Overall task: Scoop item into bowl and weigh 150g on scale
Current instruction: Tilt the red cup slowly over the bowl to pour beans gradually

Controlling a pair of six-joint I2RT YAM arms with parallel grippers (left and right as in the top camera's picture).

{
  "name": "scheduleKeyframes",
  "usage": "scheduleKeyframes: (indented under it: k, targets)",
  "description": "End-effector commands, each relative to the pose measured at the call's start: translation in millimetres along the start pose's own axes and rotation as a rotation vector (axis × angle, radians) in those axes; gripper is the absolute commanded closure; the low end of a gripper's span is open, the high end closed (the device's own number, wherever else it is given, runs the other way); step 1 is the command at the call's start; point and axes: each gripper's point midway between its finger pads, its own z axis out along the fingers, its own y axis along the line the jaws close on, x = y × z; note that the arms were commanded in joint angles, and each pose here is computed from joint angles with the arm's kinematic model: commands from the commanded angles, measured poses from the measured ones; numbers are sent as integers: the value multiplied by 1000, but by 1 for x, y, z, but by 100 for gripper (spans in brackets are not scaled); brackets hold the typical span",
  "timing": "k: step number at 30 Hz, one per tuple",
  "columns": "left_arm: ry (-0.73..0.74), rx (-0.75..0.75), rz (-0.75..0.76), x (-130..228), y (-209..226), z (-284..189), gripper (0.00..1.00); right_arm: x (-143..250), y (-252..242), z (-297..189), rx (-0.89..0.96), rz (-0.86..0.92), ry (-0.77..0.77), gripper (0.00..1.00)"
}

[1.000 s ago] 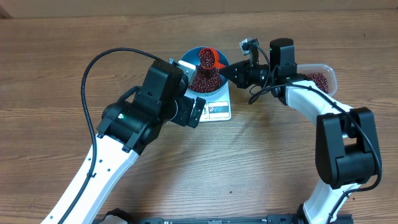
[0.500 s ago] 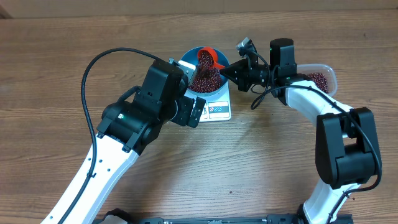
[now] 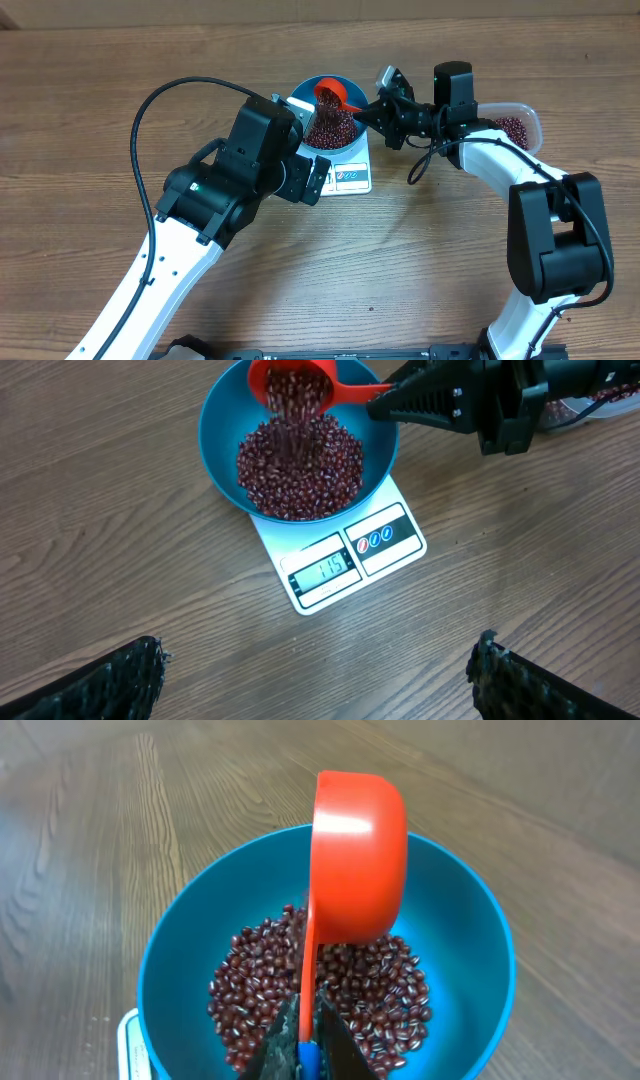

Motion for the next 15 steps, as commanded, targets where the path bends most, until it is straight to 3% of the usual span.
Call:
scheduleKeyframes:
  k: [1,15]
  targets:
    - [-14,8,-2,-6,-2,-2,0,0,-4,2,22,-82,6,96]
    - [-14,8,-2,-6,-2,-2,1,1,-8,2,42,-112,17,96]
